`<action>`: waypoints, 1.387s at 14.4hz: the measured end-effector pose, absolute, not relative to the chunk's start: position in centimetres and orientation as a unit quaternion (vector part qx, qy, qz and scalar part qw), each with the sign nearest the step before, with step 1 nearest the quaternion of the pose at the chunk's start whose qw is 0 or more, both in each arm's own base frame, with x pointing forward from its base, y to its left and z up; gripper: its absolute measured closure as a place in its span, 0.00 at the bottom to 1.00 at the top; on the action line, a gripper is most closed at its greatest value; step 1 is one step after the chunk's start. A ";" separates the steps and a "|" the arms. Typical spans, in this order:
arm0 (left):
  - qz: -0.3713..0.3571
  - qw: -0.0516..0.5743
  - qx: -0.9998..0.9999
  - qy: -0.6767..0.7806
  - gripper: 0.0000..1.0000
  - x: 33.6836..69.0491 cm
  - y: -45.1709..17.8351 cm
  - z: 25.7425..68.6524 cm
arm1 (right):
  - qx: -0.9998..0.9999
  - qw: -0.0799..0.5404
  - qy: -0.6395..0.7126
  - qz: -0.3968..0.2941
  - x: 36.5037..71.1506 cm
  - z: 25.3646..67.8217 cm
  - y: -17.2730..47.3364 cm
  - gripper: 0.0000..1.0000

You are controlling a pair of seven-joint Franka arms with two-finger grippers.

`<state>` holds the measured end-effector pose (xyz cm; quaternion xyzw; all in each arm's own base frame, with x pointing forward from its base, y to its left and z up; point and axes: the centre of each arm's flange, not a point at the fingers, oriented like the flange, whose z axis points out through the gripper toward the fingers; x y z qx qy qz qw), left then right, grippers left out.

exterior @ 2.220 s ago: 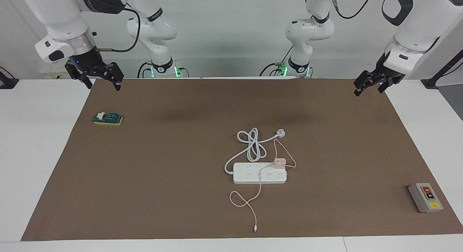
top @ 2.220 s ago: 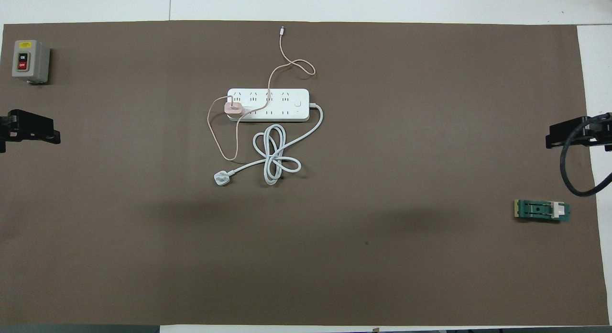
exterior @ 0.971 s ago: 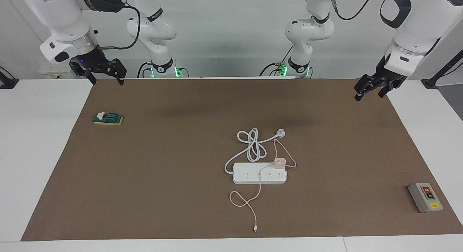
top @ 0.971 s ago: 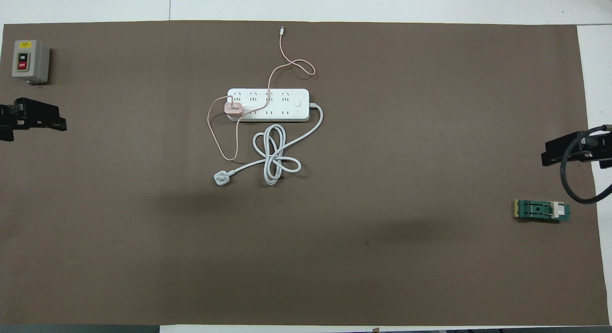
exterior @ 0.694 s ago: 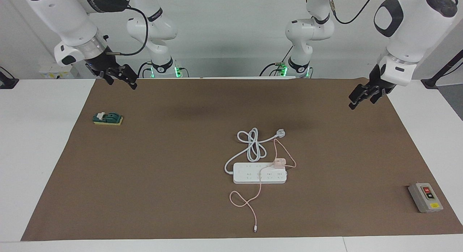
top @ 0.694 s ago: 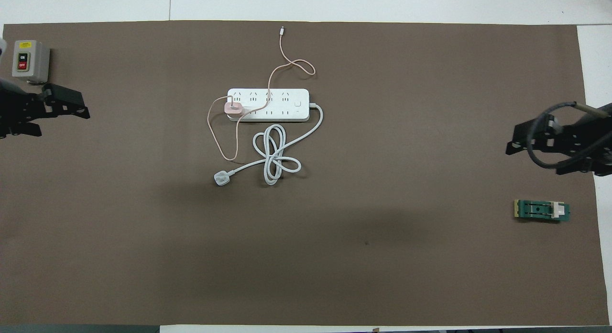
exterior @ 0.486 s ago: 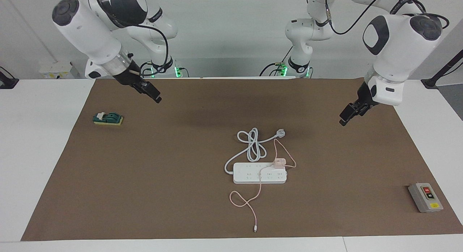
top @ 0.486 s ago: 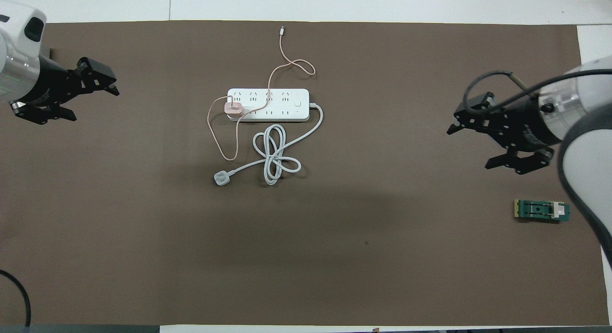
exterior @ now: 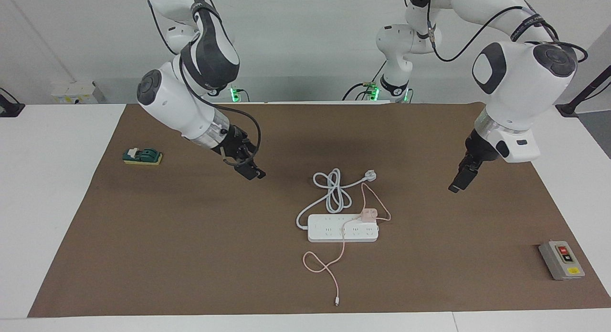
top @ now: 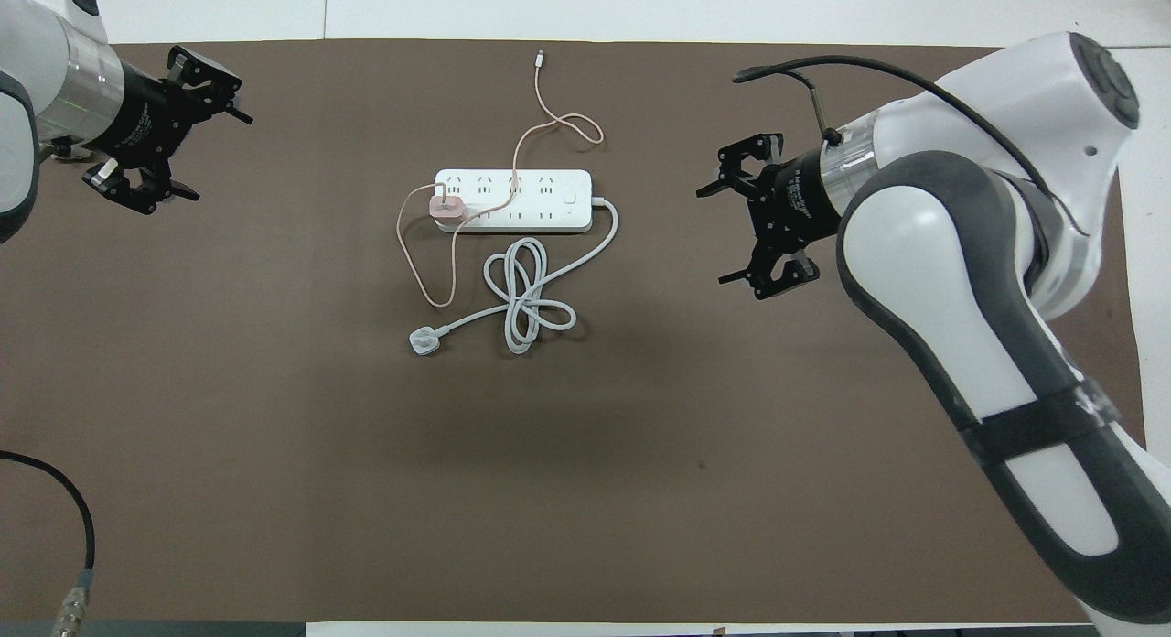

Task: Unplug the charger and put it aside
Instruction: 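Move the left gripper to the pink charger while the right gripper reaches the strip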

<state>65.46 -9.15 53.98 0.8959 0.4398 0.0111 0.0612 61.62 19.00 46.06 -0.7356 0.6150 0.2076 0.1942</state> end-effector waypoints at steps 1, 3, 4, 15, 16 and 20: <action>0.005 0.066 0.880 0.470 0.00 65.5 -9.1 53.9 | -0.712 0.198 0.634 0.226 62.2 44.9 19.9 0.00; -0.009 0.078 0.846 0.528 0.00 65.5 -9.2 53.9 | -0.681 0.202 0.657 0.254 63.7 42.5 21.5 0.00; -0.015 0.084 0.835 0.544 0.00 65.5 -9.2 53.9 | -0.671 0.205 0.662 0.264 64.5 41.5 22.3 0.00; -0.033 0.013 0.676 0.736 0.00 69.7 -17.8 43.3 | -0.667 0.208 0.656 0.284 68.0 31.3 29.3 0.00; -0.032 0.008 0.677 0.735 0.00 70.2 -19.2 41.7 | -0.669 0.210 0.654 0.284 68.6 30.5 29.5 0.00; -0.022 -0.001 0.680 0.733 0.00 69.8 -24.6 38.7 | -0.690 0.215 0.630 0.282 69.5 27.9 30.7 0.00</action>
